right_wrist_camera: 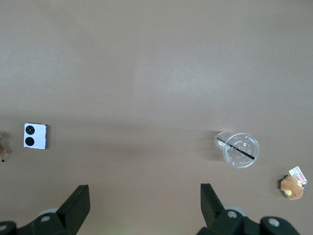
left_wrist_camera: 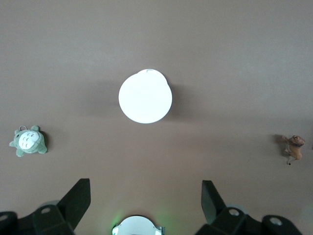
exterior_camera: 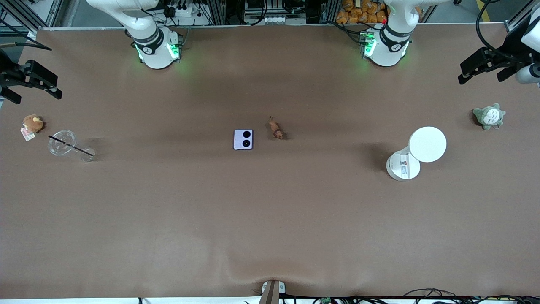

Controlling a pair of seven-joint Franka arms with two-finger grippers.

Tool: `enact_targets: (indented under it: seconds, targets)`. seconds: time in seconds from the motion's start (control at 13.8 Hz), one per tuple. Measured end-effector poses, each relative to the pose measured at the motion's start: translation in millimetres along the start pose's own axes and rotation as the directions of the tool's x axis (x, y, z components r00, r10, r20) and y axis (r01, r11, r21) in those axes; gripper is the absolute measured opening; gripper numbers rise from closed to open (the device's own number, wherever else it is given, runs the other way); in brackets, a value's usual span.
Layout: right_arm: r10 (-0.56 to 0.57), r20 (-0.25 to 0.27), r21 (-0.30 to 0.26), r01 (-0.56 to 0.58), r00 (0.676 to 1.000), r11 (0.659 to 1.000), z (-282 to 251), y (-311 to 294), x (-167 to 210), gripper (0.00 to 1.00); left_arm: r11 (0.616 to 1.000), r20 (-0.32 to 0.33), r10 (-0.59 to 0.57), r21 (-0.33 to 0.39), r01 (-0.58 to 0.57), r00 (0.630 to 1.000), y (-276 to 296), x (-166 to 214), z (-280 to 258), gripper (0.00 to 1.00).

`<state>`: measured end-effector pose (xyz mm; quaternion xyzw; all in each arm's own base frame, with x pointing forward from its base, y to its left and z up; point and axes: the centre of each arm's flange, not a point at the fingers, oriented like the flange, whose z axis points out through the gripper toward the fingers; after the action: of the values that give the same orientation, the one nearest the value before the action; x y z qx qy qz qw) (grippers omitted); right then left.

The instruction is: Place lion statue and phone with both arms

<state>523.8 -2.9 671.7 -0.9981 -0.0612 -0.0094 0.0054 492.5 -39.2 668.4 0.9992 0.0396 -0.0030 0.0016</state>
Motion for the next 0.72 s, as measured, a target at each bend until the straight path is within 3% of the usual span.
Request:
enact_targets:
  seconds: [0.72]
  targets:
    - [0.012,0.007,0.001,-0.012,1.000,1.000,2,1,0,1.00,1.000,0.036,-0.004,0.000,0.004,0.999,-2,14,17,1.00]
